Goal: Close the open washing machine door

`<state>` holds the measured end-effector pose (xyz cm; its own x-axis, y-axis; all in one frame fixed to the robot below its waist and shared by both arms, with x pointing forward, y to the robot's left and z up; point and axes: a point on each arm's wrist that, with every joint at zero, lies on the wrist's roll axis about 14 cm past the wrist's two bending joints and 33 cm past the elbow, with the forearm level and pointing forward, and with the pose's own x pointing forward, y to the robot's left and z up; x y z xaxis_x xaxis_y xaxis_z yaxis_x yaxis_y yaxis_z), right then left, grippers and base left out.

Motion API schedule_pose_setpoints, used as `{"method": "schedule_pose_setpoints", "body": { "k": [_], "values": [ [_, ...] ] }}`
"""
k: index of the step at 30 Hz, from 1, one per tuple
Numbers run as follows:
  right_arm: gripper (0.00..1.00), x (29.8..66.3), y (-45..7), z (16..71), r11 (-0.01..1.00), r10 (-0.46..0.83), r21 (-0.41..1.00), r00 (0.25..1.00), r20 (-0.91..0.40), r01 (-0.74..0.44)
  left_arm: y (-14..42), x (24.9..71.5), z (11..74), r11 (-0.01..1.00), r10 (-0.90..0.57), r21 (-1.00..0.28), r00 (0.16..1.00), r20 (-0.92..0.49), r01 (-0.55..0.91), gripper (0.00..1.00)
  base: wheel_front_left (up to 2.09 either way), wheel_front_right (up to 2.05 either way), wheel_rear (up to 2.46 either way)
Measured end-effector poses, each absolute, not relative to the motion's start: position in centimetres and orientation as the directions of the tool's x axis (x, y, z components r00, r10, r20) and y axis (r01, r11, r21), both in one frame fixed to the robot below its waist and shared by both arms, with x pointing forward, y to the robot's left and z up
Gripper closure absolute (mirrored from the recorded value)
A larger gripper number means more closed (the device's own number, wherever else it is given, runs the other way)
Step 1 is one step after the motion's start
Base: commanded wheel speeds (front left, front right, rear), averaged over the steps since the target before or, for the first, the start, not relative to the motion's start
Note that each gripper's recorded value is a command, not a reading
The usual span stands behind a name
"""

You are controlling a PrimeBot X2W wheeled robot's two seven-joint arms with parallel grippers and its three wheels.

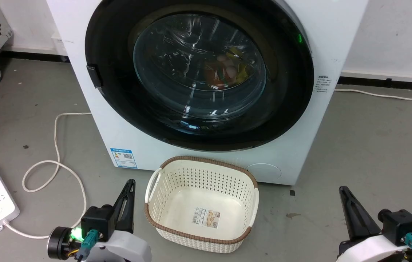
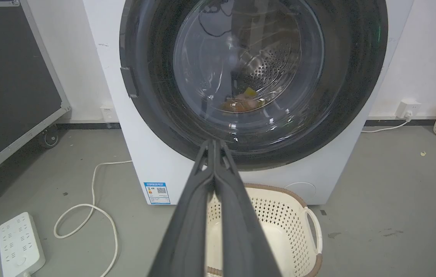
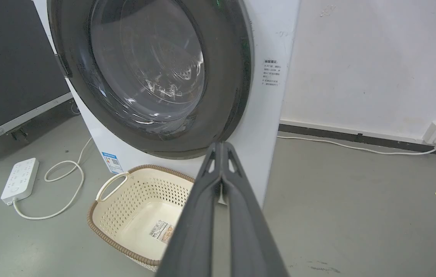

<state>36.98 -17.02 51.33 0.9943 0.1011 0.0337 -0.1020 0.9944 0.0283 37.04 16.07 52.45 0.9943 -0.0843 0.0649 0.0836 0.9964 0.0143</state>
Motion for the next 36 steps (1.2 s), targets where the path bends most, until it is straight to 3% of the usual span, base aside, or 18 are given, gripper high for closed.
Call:
{"method": "schedule_pose_setpoints", "body": {
  "k": [36],
  "values": [
    [1.00,36.95,-16.51,51.74,0.993,0.118,-0.012,0.993,0.001,-0.118,16.95,37.29,52.65,0.999,-0.041,0.032,0.999,0.028,0.040,1.00,0.00,0.00,0.00]
  ]
}}
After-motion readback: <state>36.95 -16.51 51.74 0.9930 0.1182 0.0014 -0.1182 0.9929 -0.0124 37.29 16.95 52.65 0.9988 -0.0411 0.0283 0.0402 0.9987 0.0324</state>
